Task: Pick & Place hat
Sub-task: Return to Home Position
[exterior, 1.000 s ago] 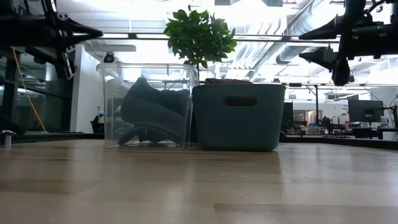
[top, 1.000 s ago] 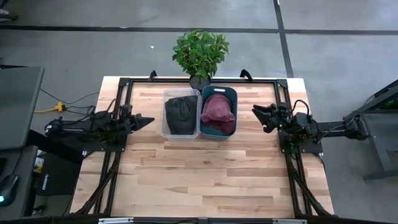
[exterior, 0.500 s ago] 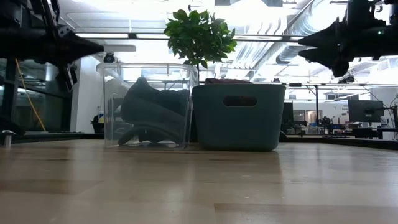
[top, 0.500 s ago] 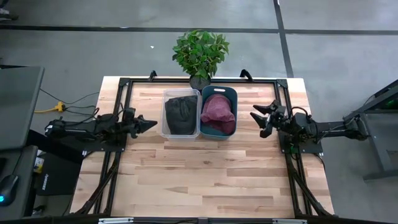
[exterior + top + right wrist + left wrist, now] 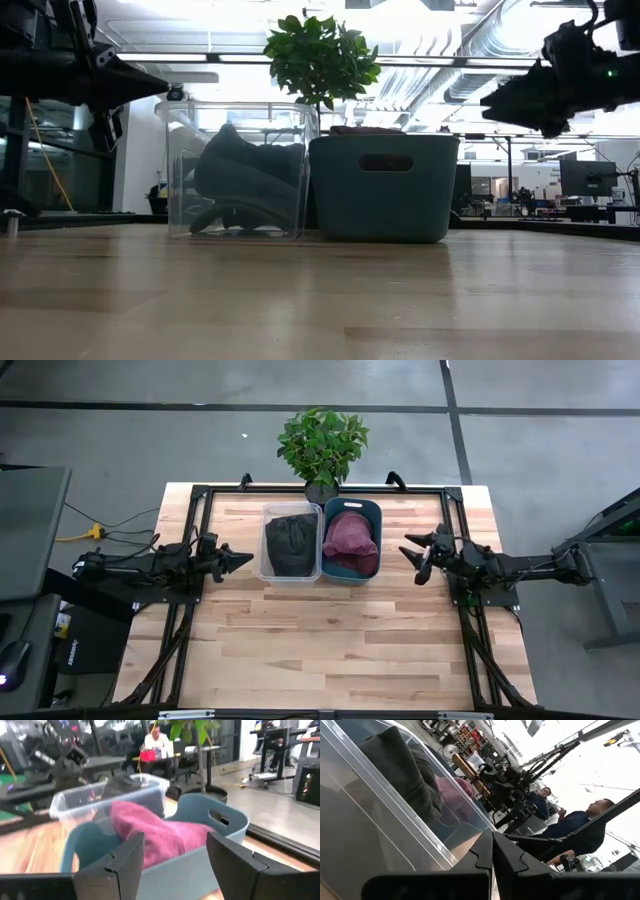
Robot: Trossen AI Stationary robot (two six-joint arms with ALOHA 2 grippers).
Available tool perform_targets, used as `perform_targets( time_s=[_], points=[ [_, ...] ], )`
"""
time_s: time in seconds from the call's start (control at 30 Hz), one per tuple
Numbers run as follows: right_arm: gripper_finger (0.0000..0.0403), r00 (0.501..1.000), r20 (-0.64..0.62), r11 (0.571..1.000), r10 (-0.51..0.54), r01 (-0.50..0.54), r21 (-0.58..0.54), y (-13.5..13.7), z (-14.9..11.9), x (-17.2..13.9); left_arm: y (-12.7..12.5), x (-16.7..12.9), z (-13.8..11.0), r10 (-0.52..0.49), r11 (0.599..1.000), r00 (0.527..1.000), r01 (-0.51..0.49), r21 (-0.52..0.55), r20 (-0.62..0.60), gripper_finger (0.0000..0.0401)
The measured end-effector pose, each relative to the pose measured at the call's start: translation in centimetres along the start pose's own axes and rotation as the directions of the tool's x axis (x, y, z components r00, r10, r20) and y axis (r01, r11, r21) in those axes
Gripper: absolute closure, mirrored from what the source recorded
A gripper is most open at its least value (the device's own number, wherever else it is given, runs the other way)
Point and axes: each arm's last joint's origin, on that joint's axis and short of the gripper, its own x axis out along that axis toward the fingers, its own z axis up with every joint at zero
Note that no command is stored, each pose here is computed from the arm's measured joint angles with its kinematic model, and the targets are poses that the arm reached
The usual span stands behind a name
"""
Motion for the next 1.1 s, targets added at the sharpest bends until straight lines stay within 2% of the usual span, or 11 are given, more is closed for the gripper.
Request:
perform_targets(
  time_s=[0.3,0.5,0.57,1.1],
  points=[
    [0.0194,0.985,-0.175,0.994,0.001,-0.020,-0.110,-0.3,-1.8,-0.2,0.0,0.0,0.0,0.000,1.000,1.000,0.000,0.000,-0.001,0.0401],
    [0.0194,0.946,-0.258,0.969,0.195,-0.227,-0.101,0.2,-2.2,-0.3,0.0,0.0,0.0,0.000,1.000,1.000,0.000,0.000,-0.001,0.0401],
    [0.0194,0.933,-0.272,0.960,0.234,-0.266,-0.086,0.3,-2.3,-0.4,0.0,0.0,0.0,0.000,1.000,1.000,0.000,0.000,-0.001,0.0401],
    [0.0194,0.939,-0.258,0.962,0.226,-0.256,-0.092,0.3,-2.2,-0.3,0.0,0.0,0.0,-0.001,1.000,1.000,0.001,0.000,-0.002,0.0401]
  ],
)
